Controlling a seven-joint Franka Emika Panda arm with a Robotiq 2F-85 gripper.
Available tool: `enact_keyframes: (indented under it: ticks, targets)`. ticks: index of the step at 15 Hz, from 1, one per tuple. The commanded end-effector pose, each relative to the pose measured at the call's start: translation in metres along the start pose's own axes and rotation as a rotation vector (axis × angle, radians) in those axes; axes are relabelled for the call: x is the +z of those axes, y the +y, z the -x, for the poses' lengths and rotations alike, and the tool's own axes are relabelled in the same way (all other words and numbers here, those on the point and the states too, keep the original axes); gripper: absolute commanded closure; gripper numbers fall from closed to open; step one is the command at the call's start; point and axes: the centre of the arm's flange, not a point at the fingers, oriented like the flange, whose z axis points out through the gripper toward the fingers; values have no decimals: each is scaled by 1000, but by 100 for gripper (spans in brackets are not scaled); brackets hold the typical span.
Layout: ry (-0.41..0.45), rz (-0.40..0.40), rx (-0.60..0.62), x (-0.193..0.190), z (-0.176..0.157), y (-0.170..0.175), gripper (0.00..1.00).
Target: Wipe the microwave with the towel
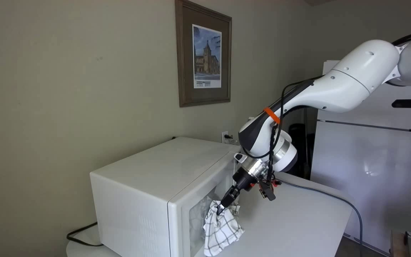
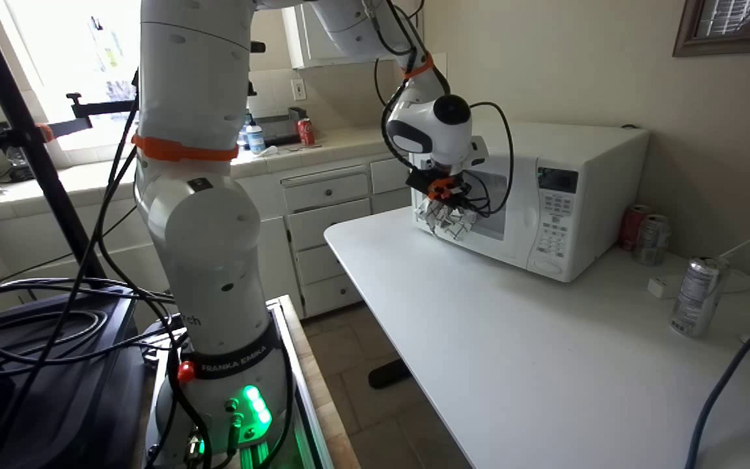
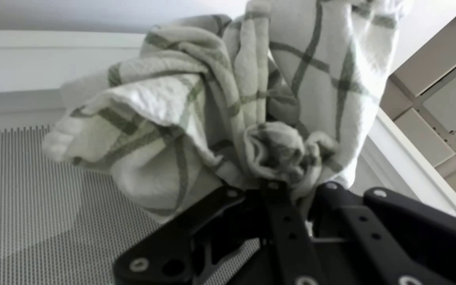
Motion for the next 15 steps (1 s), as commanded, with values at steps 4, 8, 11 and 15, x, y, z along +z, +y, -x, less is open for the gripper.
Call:
enact_keyframes:
  ticks: [4,8,11,15]
  targets:
    - [-44,29,104,57,-10,38,97]
    - [-75,60,152,74,0,49,97]
    - [-102,58,137,86,-1,46,97]
    - [-117,52,119,97,-12,33,97]
